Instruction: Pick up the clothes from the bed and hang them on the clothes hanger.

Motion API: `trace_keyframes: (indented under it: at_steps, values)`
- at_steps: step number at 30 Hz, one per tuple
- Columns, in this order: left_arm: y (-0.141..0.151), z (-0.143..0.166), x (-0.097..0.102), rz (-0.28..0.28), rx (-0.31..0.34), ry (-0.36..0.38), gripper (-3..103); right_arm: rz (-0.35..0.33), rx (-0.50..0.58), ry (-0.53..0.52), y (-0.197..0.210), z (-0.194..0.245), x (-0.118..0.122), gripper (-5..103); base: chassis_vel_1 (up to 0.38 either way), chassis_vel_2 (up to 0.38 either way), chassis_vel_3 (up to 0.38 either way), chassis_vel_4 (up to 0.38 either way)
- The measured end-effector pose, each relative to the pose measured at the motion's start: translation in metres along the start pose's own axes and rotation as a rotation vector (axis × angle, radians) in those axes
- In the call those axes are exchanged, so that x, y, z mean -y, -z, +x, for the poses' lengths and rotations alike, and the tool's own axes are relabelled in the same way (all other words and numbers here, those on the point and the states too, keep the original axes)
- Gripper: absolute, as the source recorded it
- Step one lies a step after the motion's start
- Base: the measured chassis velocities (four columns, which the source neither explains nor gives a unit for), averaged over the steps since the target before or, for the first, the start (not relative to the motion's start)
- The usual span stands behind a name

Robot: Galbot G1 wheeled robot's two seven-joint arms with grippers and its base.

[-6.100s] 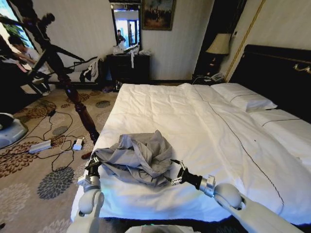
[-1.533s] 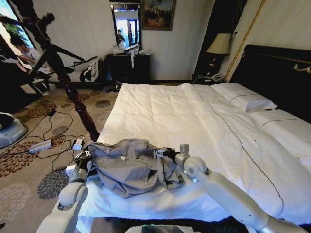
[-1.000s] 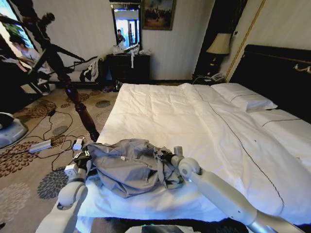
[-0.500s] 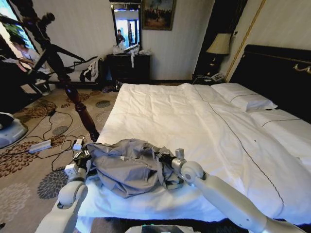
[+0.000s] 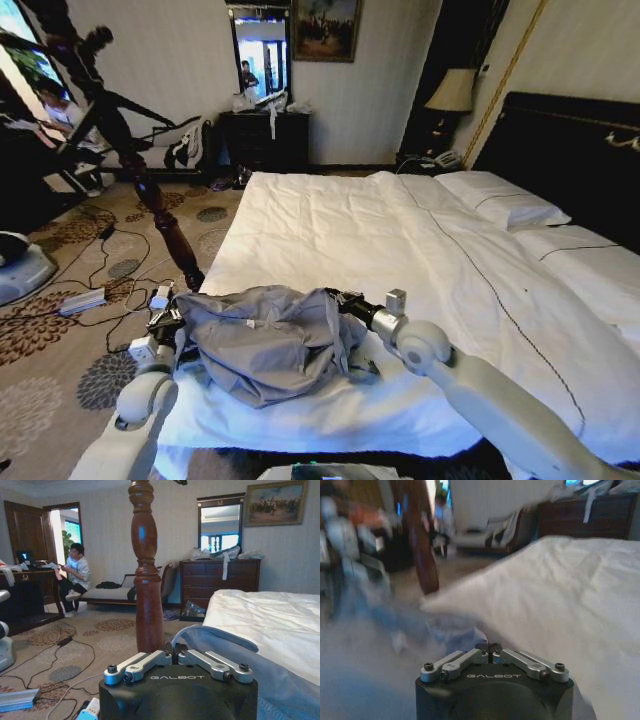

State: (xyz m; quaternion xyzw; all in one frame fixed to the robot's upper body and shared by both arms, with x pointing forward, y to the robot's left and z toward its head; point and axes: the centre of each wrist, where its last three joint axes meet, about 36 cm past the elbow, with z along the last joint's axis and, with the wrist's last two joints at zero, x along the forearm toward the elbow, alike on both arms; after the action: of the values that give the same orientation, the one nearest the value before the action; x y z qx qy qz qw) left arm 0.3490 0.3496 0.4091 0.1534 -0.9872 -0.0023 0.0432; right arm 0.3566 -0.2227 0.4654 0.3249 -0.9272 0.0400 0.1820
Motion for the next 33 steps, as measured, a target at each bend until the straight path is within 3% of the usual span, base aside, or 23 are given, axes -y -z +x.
trace_keyframes:
  at_steps: [1, 6, 10, 12, 13, 14, 15, 17, 19, 21, 22, 24, 25, 27, 29, 30, 32, 33]
  values:
    - [0.0, 0.0, 0.0, 0.0, 0.0, 0.0, 0, 0.0, 0.0, 0.0, 0.0, 0.0, 0.0, 0, 0.0, 0.0, 0.0, 0.0]
    - [-0.003, -0.003, -0.003, 0.021, -0.007, 0.016, 0, 0.134, -0.069, -0.015, -0.052, 0.006, -0.017, 0, 0.0, 0.0, 0.0, 0.0]
    - [-0.004, -0.006, -0.005, 0.032, -0.011, 0.028, 0, 0.162, -0.073, 0.012, -0.068, 0.01, -0.026, -1, 0.0, 0.0, 0.0, 0.0]
    - [-0.003, -0.01, -0.006, 0.039, -0.011, 0.037, 0, 0.22, -0.007, 0.101, -0.074, 0.014, -0.028, 3, 0.0, 0.0, 0.0, 0.0]
    - [-0.003, -0.011, -0.007, 0.039, -0.012, 0.038, 0, 0.239, 0.018, 0.145, -0.076, 0.014, -0.025, 14, 0.0, 0.0, 0.0, 0.0]
    - [-0.003, -0.011, -0.007, 0.039, -0.012, 0.038, 0, 0.239, 0.018, 0.145, -0.076, 0.014, -0.025, 14, 0.0, 0.0, 0.0, 0.0]
    - [-0.003, -0.012, -0.008, 0.039, -0.012, 0.041, 0, 0.256, 0.053, 0.209, -0.077, 0.014, -0.021, 20, 0.0, 0.0, 0.0, 0.0]
    - [-0.003, -0.015, -0.009, 0.036, -0.014, 0.045, 0, 0.284, 0.151, 0.37, -0.072, 0.011, -0.003, 30, 0.0, 0.0, 0.0, 0.0]
    - [-0.004, -0.015, -0.01, 0.036, -0.015, 0.046, 0, 0.287, 0.172, 0.407, -0.069, 0.009, 0.001, 30, 0.0, 0.0, 0.0, 0.0]
    - [-0.006, -0.017, -0.01, 0.036, -0.019, 0.051, 0, 0.314, 0.25, 0.551, -0.054, 0.0, 0.024, 41, 0.0, 0.0, 0.0, 0.0]
    - [-0.007, -0.017, -0.01, 0.036, -0.022, 0.052, 0, 0.322, 0.263, 0.575, -0.049, -0.002, 0.029, 47, 0.0, 0.0, 0.0, 0.0]
    - [-0.007, -0.018, -0.01, 0.037, -0.023, 0.052, 0, 0.327, 0.272, 0.584, -0.044, -0.004, 0.033, 47, 0.0, 0.0, 0.0, 0.0]
    - [-0.008, -0.018, -0.008, 0.037, -0.025, 0.051, 0, 0.309, 0.272, 0.557, -0.034, -0.008, 0.037, 57, 0.0, 0.0, 0.0, 0.0]
    - [-0.009, -0.017, -0.006, 0.033, -0.027, 0.049, 0, 0.231, 0.219, 0.449, -0.024, -0.016, 0.033, 63, 0.0, 0.0, 0.0, 0.0]
    - [-0.009, -0.017, -0.005, 0.029, -0.026, 0.048, 0, 0.191, 0.194, 0.41, -0.021, -0.02, 0.03, 68, 0.0, 0.0, 0.0, 0.0]
    - [-0.007, -0.016, -0.003, 0.023, -0.019, 0.043, 0, 0.109, 0.144, 0.369, -0.017, -0.029, 0.026, 73, 0.0, 0.0, 0.0, 0.0]
    - [-0.004, -0.014, -0.001, 0.02, -0.009, 0.036, 0, 0.019, 0.084, 0.35, -0.015, -0.042, 0.026, 79, 0.0, 0.0, 0.0, 0.0]
    - [-0.004, -0.014, -0.001, 0.02, -0.009, 0.036, 0, 0.019, 0.084, 0.35, -0.015, -0.042, 0.026, 79, 0.0, 0.0, 0.0, 0.0]
